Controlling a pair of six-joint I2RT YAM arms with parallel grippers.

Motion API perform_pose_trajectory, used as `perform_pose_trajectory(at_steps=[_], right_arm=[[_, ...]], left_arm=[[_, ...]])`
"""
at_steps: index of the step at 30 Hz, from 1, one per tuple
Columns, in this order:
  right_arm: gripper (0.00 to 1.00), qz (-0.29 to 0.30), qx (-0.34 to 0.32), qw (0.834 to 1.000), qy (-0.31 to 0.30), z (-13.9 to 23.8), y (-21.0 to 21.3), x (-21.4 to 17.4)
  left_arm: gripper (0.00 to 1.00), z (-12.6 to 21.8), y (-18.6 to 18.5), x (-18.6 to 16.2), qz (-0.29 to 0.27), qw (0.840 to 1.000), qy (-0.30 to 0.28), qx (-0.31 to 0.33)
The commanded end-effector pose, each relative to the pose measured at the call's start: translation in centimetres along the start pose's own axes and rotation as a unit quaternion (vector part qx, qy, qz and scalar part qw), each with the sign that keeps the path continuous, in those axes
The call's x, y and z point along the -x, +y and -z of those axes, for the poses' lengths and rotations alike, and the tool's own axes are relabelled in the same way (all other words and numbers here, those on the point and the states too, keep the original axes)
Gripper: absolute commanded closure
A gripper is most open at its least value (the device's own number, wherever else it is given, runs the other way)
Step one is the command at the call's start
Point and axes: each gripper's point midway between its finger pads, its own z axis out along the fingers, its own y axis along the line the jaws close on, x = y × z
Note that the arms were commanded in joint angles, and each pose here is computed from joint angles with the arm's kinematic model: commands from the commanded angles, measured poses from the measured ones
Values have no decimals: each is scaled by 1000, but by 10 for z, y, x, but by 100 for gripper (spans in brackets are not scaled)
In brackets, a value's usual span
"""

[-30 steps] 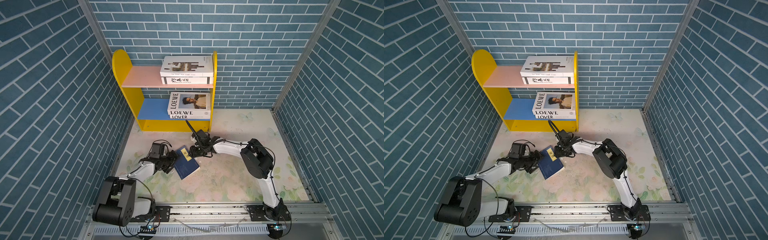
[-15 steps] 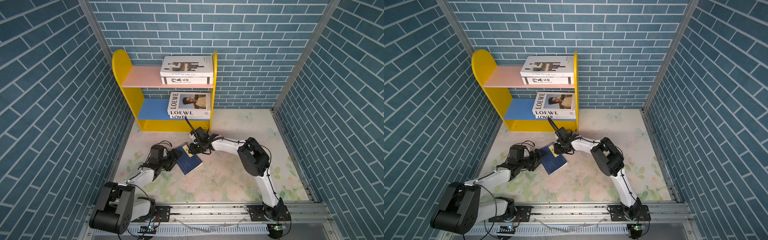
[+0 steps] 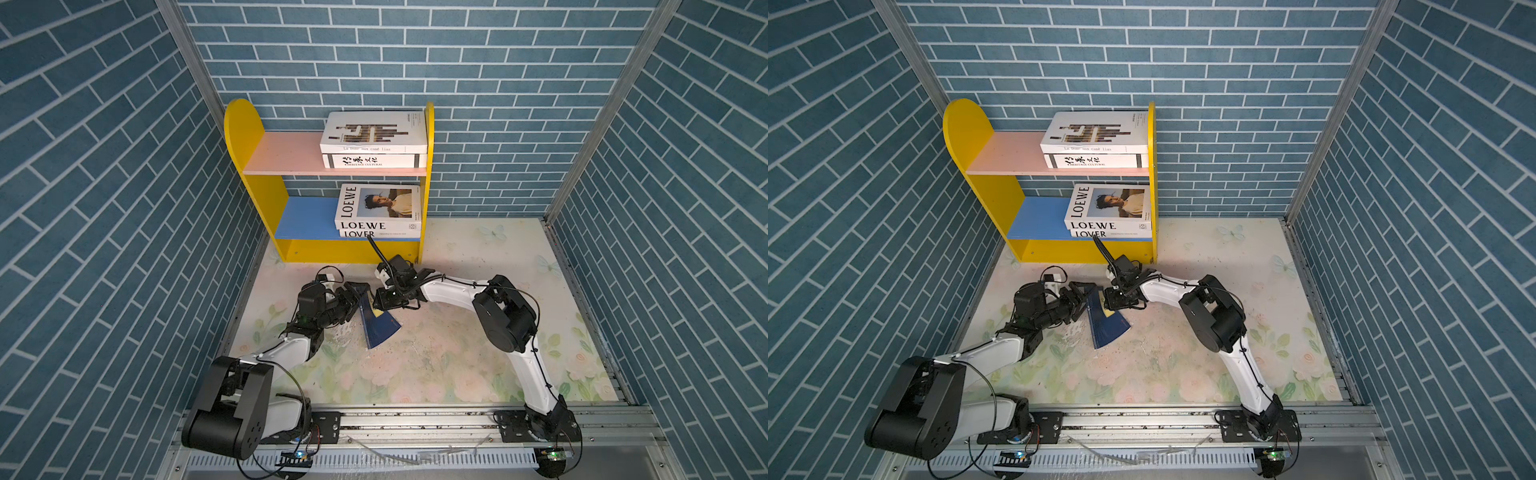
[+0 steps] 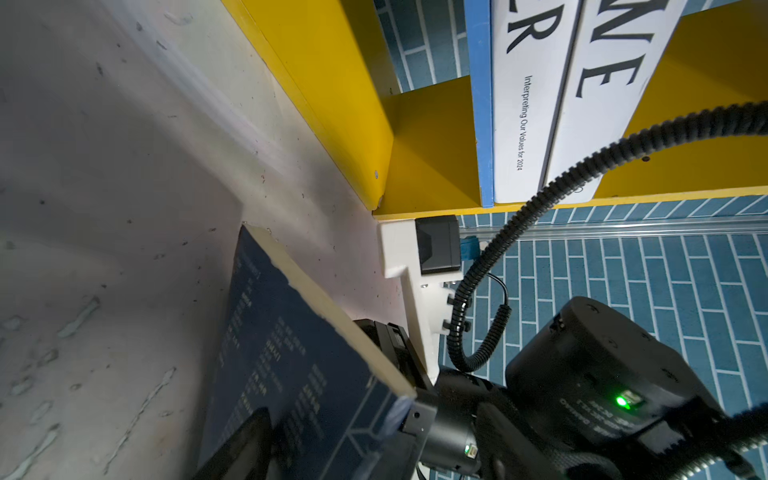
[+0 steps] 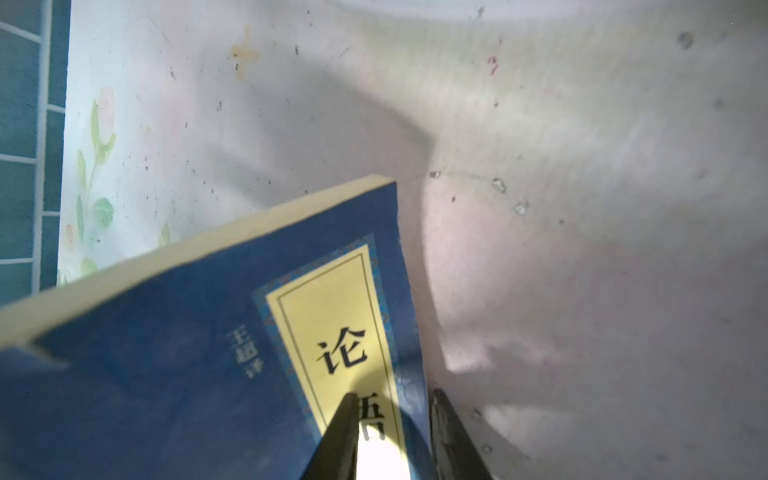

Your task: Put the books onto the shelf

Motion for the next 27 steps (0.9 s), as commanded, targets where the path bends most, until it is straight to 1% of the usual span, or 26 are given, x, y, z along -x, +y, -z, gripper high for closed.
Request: perform_pose_trajectory(at_steps=[1, 5, 10, 13, 16, 18, 19, 23, 27], right_arm=[[70, -34, -26, 995, 88, -26, -16, -60], [70, -36, -25, 996, 83, -25, -15, -57], [70, -40, -24, 996, 74, -22, -12, -51], [69, -38, -21, 997, 64, -17, -7, -44], [65, -33, -20, 998, 50, -6, -2, -34], [60, -28, -20, 999, 27, 6, 3, -20], [56, -27, -20, 999, 14, 14, 6, -13], [46, -34, -15, 997, -60, 58, 19, 24], [37, -76, -1, 986, -151, 113, 20, 58]], left_arm=[[28, 2, 7, -11, -31, 998, 32, 40], [42, 7, 21, -13, -55, 993, 41, 93], [65, 6, 32, -12, -51, 991, 39, 114], [70, 4, 35, -12, -50, 991, 39, 119], [76, 5, 32, -11, -51, 991, 40, 119], [80, 7, 28, -11, -53, 991, 40, 116], [82, 8, 23, -10, -55, 991, 40, 112], [86, 18, 1, -8, -63, 993, 36, 96], [91, 36, -30, -4, -70, 995, 23, 68]])
